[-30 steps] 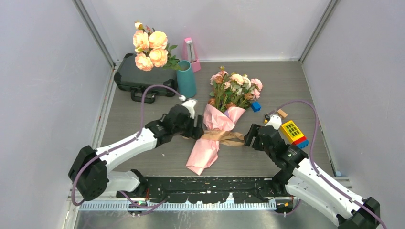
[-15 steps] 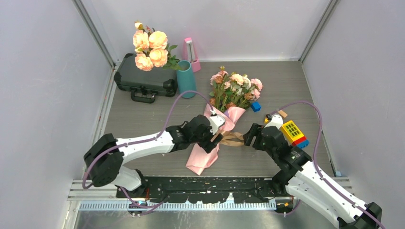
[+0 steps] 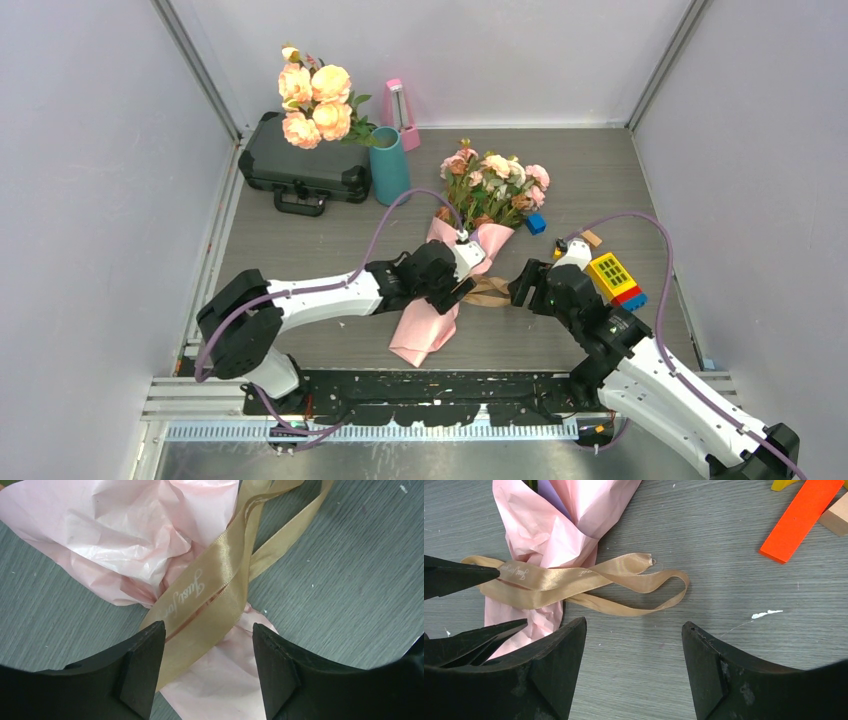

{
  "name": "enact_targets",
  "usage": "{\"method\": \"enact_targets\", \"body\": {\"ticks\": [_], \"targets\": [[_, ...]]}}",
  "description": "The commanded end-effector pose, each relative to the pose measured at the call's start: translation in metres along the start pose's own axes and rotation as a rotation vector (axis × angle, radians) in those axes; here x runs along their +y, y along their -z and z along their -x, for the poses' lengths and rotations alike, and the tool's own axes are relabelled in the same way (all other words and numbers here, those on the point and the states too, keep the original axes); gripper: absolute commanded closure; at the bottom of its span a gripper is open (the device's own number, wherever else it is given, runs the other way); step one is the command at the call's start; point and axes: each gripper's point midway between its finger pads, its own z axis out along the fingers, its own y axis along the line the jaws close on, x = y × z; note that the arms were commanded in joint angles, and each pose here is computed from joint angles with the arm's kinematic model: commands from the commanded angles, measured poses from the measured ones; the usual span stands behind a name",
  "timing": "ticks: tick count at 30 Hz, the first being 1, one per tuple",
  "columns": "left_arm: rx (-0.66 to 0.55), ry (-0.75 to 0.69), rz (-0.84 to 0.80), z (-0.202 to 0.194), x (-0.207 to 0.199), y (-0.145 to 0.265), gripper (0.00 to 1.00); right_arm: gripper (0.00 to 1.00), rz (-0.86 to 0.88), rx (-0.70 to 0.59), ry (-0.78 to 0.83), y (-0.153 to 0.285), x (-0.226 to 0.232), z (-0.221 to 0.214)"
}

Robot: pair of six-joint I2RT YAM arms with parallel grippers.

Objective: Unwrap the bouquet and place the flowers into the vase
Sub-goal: Untie the ribbon from the wrapping paper.

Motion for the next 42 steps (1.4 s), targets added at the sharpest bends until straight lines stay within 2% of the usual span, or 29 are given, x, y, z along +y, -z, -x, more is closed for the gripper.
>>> {"method": "enact_targets", "body": {"ticks": [1, 4, 8, 10, 14, 17, 20, 34, 42], "targets": [[-0.068, -0.011, 0.014, 0.026, 0.002, -0.005, 0.36, 0.25, 0.034, -0.040, -0.012, 0.004, 0.012, 0.017], [-0.067, -0.011, 0.016, 0.025, 0.002, -0.007, 0.41, 0.25, 0.035, -0.037, -0.011, 0.003, 0.013, 0.017], [-0.059, -0.012, 0.027, 0.022, 0.003, -0.010, 0.40, 0.25, 0.037, -0.035, -0.010, 0.003, 0.013, 0.016], [-0.059, -0.034, 0.039, 0.022, 0.006, -0.011, 0.42, 0.25, 0.037, -0.034, -0.010, 0.003, 0.013, 0.016], [-0.048, -0.032, 0.059, 0.022, 0.009, -0.012, 0.59, 0.25, 0.036, -0.032, -0.011, 0.003, 0.013, 0.016], [-0.052, -0.025, 0.062, 0.024, 0.010, -0.011, 0.77, 0.25, 0.035, -0.031, -0.009, 0.003, 0.013, 0.015], [-0.058, -0.021, 0.059, 0.026, 0.009, -0.010, 0.85, 0.25, 0.034, -0.031, -0.010, 0.003, 0.013, 0.016], [-0.112, 0.124, 0.005, 0.041, -0.001, 0.018, 0.88, 0.25, 0.038, -0.016, -0.005, 0.002, 0.014, 0.014], [-0.140, 0.254, 0.107, 0.044, 0.024, 0.039, 1.00, 0.25, 0.075, -0.008, 0.011, -0.004, 0.025, 0.015]]}}
